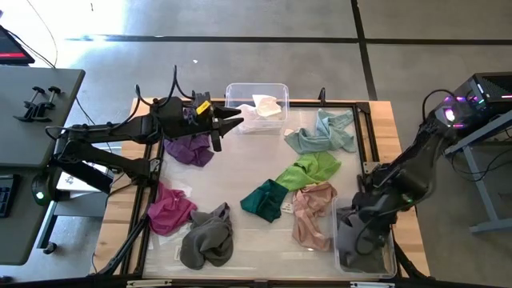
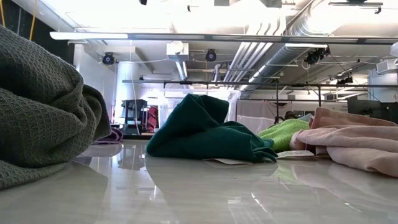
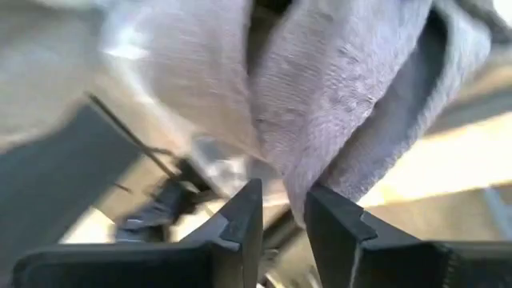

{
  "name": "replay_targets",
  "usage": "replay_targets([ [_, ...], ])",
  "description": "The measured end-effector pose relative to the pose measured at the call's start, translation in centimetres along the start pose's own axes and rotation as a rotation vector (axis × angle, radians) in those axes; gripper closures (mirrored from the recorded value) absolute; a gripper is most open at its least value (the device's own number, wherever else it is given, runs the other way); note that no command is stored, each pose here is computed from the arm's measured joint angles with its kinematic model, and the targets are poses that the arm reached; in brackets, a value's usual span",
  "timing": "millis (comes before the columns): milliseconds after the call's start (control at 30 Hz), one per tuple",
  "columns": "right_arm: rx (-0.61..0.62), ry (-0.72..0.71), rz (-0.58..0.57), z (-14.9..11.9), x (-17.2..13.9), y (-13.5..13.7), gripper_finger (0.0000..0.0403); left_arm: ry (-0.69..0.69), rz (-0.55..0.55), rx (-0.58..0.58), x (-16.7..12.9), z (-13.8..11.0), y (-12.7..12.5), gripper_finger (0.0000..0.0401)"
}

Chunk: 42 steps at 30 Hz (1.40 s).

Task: Sort towels by color in basket
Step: Put the top gray towel into the transparent bottom bin

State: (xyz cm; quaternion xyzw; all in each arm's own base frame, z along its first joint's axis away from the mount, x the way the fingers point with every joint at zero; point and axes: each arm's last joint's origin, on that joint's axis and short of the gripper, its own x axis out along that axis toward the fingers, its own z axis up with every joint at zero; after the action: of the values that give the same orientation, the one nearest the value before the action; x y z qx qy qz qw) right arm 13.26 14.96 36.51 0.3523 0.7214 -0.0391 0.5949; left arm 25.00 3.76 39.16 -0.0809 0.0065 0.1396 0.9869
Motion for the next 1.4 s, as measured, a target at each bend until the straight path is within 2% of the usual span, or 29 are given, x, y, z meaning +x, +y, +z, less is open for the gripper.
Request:
replay_targets([
  [133, 0.017, -0.249, 0.104, -0.1, -2.4, 1.0, 0.0314, 0.000, 0.000, 0.000, 0.0, 0.0, 0.0, 0.0271],
  [233, -0.045, -0.358, 0.178, 0.5, -2.2, 1.9, 0.0317, 0.000, 0.000, 0.000, 0.0, 0.0, 0.0, 0.0271],
  [367, -0.078, -0.281, 0.171, 1.4, 0.7, 2.3, 0.0328, 0.001, 0.000, 0.000, 0.0, 0.0, 0.0, 0.0271],
  [533, -0.030, -0.113, 0.099, 2.6, 5.7, 0.9, 0.0339, 0.001, -0.002, 0.000, 0.0, 0.0, 0.0, 0.0271],
  [733, 0.079, -0.095, -0.018, 4.0, 10.2, -1.8, 0.0345, 0.001, -0.002, 0.000, 0.0, 0.0, 0.0, 0.0271],
  [933, 0.104, -0.093, -0.103, 4.5, 12.2, -3.6, 0.0346, 0.001, -0.003, 0.000, 0.0, 0.0, -0.1, 0.0271],
  [1100, 0.070, -0.060, -0.117, 4.1, 11.3, -3.3, 0.0346, 0.000, -0.003, 0.000, 0.0, 0.0, -0.1, 0.0271],
  [1400, 0.111, -0.137, -0.190, 1.8, 3.9, -1.6, 0.0333, 0.000, -0.003, -0.001, 0.0, 0.0, -0.1, 0.0271],
])
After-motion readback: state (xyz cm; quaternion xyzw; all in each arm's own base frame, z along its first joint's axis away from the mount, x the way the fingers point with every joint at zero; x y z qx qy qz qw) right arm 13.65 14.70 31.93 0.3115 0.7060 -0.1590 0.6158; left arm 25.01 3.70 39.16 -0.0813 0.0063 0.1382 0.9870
